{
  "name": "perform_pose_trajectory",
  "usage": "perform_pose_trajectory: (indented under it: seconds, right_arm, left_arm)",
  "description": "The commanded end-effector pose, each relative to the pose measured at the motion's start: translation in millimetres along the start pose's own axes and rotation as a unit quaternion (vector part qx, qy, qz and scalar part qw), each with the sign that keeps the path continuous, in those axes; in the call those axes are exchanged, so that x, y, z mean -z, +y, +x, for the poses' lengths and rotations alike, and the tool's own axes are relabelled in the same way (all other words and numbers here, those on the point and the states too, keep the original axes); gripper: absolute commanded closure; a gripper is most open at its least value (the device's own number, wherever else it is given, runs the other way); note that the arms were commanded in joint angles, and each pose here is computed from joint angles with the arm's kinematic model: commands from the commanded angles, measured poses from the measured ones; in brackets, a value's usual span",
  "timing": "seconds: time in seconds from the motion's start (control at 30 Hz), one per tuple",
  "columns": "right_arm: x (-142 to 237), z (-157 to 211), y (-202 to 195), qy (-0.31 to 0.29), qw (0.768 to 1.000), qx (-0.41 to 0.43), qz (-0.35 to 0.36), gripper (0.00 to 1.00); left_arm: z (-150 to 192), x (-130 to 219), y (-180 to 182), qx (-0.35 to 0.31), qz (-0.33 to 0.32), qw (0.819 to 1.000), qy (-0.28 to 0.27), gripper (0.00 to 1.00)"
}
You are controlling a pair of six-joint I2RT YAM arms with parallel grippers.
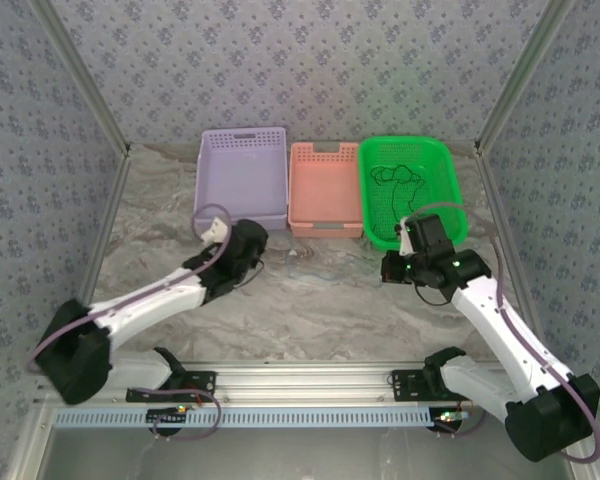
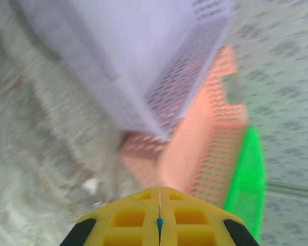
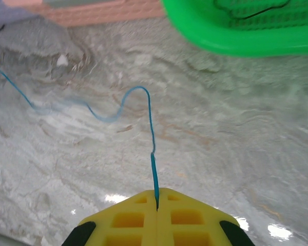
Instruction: Untangle the cables
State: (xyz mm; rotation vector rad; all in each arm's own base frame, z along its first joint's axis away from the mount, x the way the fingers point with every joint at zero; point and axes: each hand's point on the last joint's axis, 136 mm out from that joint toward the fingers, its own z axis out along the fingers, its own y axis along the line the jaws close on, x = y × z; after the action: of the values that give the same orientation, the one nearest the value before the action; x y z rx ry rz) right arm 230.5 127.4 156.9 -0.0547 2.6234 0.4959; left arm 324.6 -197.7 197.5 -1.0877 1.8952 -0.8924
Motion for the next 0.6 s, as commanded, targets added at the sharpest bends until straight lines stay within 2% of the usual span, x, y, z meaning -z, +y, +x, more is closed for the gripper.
perform_pose_trajectory:
  seconds: [0.0,0.13,0.23,0.33,0.47,0.57]
  right_arm:
    - [-19,14,19,0.034,0.999,0.041,-0.012,1.0]
    - [-50,34,31,0.073,0.993,0.094,0.019,1.0]
    - [-77,42,30,0.099,0.987,0.118,0.049,1.0]
    - [-103,50,32,0.132,0.98,0.136,0.057,1.0]
    - [-135,57,45,0.167,0.969,0.173,0.06,1.0]
    - [-145,56,48,0.173,0.962,0.193,0.083,0.92]
  left_arm:
    - [-43,18,-26,-0.093,0.013,0.995,-0.03,1.0]
    - [-72,24,-55,-0.106,0.051,0.993,-0.005,1.0]
    - [-71,25,-67,-0.134,0.057,0.989,0.019,1.0]
    - [-59,18,-58,-0.143,0.048,0.988,0.045,1.0]
    - [-52,14,-27,-0.139,0.021,0.989,0.047,1.0]
    - [-50,15,-10,-0.136,0.008,0.989,0.048,1.0]
